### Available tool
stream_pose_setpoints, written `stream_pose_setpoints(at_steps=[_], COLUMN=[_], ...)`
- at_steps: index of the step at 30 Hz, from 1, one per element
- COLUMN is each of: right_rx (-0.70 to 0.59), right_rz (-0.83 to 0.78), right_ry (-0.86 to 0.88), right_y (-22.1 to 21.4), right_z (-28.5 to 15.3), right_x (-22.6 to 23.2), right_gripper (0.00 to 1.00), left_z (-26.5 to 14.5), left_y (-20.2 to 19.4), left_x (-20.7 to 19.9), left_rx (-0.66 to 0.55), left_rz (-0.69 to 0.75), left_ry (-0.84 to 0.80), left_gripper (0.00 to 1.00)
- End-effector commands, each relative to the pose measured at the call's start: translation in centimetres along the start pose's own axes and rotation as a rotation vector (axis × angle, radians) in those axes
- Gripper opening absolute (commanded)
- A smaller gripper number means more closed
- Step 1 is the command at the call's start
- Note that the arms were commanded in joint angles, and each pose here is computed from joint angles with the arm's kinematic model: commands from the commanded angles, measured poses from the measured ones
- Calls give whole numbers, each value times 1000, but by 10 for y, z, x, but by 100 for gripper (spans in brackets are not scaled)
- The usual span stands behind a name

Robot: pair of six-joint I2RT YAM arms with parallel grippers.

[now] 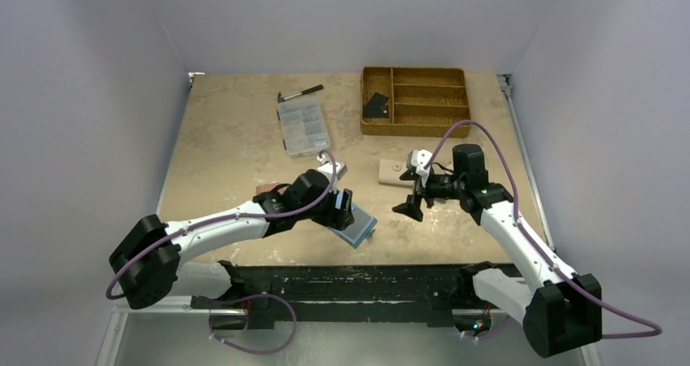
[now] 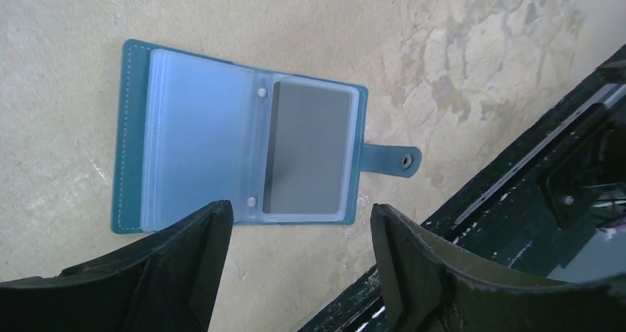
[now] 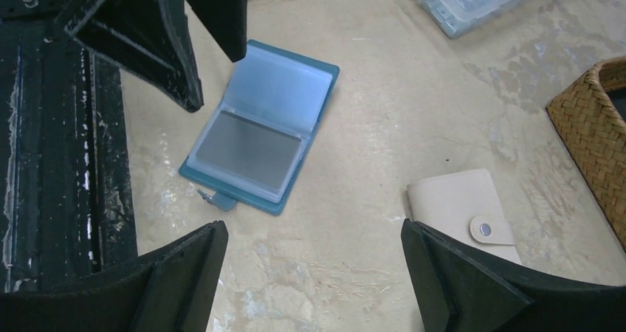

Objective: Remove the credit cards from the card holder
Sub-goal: Pick up the card holder from the center of the board.

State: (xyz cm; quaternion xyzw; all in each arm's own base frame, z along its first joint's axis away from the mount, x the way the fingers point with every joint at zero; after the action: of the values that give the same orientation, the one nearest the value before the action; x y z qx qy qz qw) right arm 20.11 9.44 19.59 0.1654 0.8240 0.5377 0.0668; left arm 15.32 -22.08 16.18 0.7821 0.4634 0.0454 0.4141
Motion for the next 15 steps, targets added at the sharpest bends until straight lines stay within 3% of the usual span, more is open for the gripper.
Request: stream_pose_setpoints(at_steps=[1,9,15], right_rx=[-67,-65,-63], right_rz=[-86,-76,-70], right_ry=[-2,-13,-11], right_y=[10,5,3], right_z=[-2,-4,-3], right_x=[-5,-6,-6], right_gripper=[99,99,99], left_z=[12,30,39], left_y=[3,1,3], left_x=[-12,-22,-25], left_rx=[-1,-12,-20], left_rz=[82,237,261], left_ry=[86,95,88], left_gripper=[72,70,69])
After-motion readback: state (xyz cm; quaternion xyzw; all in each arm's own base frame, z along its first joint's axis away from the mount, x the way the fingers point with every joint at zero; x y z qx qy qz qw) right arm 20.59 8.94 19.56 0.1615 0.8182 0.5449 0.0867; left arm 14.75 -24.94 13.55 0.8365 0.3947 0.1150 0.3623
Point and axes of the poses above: each gripper's point midway between its finger pads, its own z axis out along the fingers, its own x axis along the line the jaws close on, y = z × x, the point moved 10 cm from there along -z, back along the fingers, and after that the axes turned 7 degrees about z, right-handed, at the moved point
